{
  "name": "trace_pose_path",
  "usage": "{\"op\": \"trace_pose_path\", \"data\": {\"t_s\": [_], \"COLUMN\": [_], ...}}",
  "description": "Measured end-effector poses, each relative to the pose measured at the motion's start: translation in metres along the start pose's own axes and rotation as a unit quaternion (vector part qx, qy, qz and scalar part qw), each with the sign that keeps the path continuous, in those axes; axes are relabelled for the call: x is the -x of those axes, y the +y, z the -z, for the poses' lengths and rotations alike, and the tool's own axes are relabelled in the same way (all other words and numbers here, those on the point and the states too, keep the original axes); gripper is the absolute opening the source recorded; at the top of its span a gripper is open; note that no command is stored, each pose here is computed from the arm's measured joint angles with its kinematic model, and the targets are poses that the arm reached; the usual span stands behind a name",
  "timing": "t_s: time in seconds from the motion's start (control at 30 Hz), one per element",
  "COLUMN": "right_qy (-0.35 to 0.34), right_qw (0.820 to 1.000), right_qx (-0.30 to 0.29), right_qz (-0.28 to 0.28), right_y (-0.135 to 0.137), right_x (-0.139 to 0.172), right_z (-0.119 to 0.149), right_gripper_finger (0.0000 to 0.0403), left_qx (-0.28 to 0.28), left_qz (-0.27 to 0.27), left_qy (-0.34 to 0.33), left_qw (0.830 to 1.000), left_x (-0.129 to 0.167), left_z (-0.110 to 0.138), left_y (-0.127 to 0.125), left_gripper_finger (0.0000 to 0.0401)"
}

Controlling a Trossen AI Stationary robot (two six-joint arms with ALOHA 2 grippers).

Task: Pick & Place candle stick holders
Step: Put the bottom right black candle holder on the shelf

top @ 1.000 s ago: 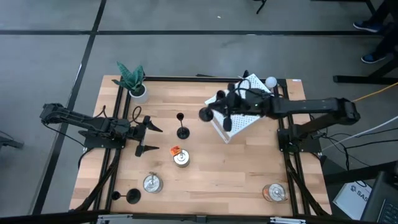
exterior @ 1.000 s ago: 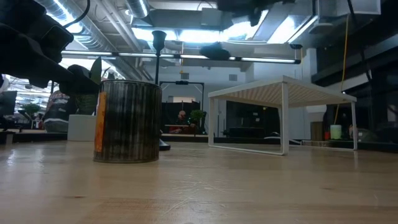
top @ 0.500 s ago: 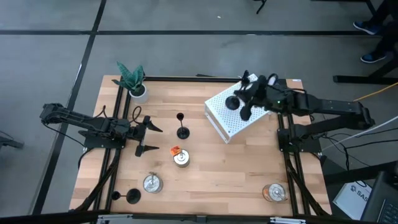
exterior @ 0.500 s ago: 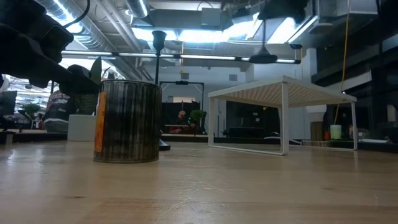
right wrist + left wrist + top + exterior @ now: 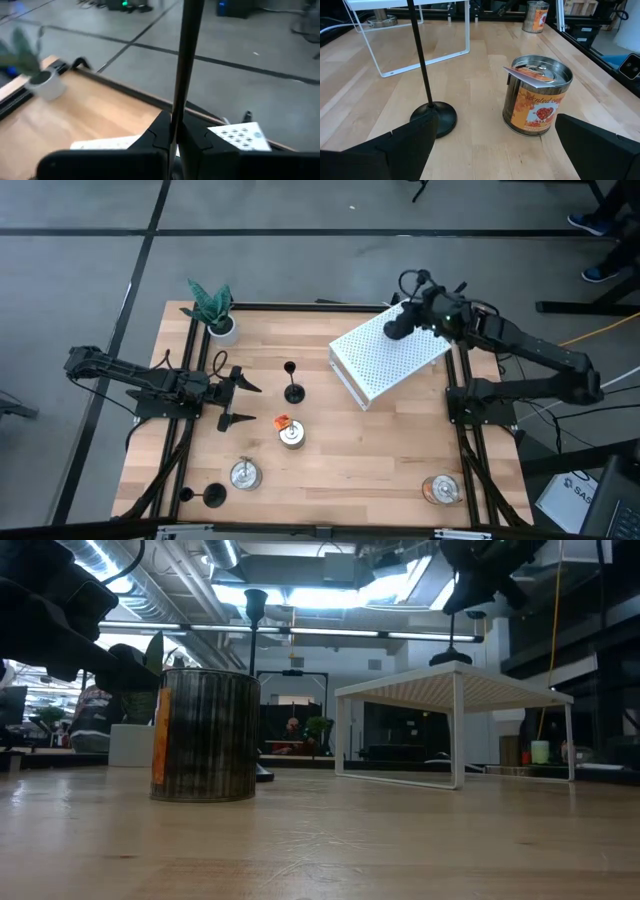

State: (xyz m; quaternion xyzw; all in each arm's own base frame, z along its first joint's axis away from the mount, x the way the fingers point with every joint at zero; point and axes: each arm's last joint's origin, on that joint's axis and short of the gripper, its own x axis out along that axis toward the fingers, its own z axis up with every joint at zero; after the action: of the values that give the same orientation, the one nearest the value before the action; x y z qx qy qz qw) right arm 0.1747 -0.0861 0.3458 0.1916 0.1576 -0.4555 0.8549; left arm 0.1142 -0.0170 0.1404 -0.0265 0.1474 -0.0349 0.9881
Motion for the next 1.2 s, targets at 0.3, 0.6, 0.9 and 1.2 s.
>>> {"op": "trace_pose_path", "data": {"t_s": [0.3, 0.6, 0.9, 1.2], "right_qy": [-0.009, 0.021, 0.026, 0.028], "right_qw": [0.998, 0.994, 0.992, 0.991], "right_qx": [-0.016, -0.002, -0.019, -0.011], "right_qz": [0.058, 0.106, 0.126, 0.132], "right_y": [-0.022, -0.03, -0.038, -0.041], "right_x": [-0.01, -0.041, -0.071, -0.073], "right_z": [-0.009, -0.007, -0.009, -0.009], "right_gripper_finger": [0.0015, 0.0015, 0.0015, 0.0015], "left_qx": [0.0, 0.0, 0.0, 0.0], "left_qz": [0.0, 0.0, 0.0, 0.0], "left_qy": [0.0, 0.0, 0.0, 0.0], "left_qw": [1.0, 1.0, 1.0, 1.0], "left_x": [0.0, 0.0, 0.0, 0.0], "left_z": [0.0, 0.0, 0.0, 0.0], "left_y": [0.0, 0.0, 0.0, 0.0], "left_gripper_finger": [0.04, 0.04, 0.04, 0.04]}}
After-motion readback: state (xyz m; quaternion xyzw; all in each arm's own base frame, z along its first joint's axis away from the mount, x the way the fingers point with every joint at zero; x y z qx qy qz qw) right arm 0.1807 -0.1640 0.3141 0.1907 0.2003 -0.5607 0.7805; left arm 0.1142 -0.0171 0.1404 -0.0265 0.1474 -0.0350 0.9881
